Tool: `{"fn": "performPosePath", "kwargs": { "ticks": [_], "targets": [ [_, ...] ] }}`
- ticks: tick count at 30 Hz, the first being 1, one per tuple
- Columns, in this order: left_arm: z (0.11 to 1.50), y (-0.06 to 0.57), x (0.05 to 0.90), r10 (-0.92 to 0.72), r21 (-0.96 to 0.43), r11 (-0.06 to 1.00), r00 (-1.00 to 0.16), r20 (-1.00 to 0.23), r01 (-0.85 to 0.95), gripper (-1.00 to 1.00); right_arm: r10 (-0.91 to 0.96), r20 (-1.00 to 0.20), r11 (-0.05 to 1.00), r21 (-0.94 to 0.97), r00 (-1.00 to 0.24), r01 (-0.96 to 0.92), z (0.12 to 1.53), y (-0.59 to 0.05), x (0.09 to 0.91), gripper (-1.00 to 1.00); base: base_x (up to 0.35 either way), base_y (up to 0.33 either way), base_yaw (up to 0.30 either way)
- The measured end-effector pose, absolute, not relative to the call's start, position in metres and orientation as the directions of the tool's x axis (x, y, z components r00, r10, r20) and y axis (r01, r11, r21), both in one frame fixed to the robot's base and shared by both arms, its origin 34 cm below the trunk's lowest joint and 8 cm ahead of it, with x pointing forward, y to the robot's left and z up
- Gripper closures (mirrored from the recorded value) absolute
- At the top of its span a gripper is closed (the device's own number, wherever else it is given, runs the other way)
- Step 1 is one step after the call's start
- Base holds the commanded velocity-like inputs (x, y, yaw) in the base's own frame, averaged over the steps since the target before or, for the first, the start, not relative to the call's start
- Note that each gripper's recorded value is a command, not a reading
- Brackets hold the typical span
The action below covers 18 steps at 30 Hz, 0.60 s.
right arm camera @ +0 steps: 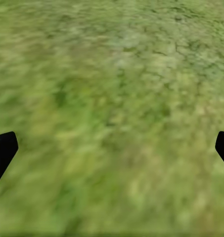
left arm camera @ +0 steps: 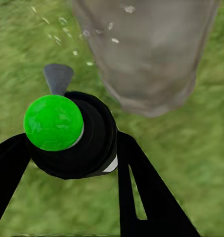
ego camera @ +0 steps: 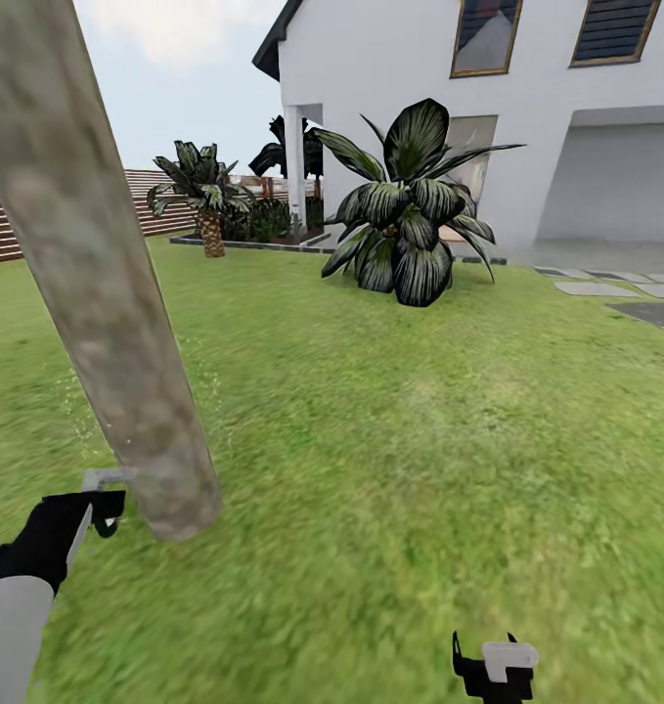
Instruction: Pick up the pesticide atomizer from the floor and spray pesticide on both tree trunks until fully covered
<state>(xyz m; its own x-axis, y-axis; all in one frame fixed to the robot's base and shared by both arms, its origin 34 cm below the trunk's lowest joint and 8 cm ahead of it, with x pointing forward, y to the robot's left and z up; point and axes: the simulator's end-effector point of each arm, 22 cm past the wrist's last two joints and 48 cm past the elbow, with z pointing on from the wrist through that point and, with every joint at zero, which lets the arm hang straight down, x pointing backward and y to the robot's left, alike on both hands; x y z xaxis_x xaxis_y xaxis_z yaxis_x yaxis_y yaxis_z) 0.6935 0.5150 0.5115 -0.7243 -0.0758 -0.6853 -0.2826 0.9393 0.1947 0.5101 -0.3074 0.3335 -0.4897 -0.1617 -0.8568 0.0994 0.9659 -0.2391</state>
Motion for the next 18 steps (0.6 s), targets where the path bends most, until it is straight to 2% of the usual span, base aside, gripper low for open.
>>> {"fn": "performPosePath", "kwargs": {
  "ticks": [3, 5, 10, 14, 18],
  "targets": [
    [0.513, 0.521, 0.691, -0.082, 0.177, 0.947, -0.734, -0.674, -0.268, 1.00, -0.161, -0.857, 0.966, -0.239, -0.490, 0.100, 0.333, -0.307, 0.510, -1.00, 0.000, 0.000, 0.000],
    [0.508, 0.498, 0.697, -0.036, 0.167, 0.967, -0.750, -0.660, -0.193, 1.00, -0.161, -0.857, 0.966, -0.238, -0.490, 0.099, 0.333, -0.307, 0.510, -1.00, 0.000, 0.000, 0.044],
    [0.501, 0.448, 0.710, 0.060, 0.181, 0.980, -0.763, -0.643, -0.076, 1.00, -0.162, -0.857, 0.966, -0.238, -0.489, 0.099, 0.333, -0.307, 0.510, -1.00, 0.000, 0.000, 0.240],
    [0.506, 0.460, 0.710, 0.066, 0.200, 0.976, -0.763, -0.643, -0.083, 1.00, -0.162, -0.857, 0.966, -0.238, -0.490, 0.098, 0.333, -0.307, 0.510, -1.00, 0.000, 0.000, 0.267],
    [0.545, 0.494, 0.727, 0.052, 0.224, 0.966, -0.747, -0.663, -0.132, 1.00, -0.161, -0.857, 0.966, -0.238, -0.490, 0.099, 0.333, -0.307, 0.510, -1.00, 0.000, 0.000, 0.060]
  ]
}}
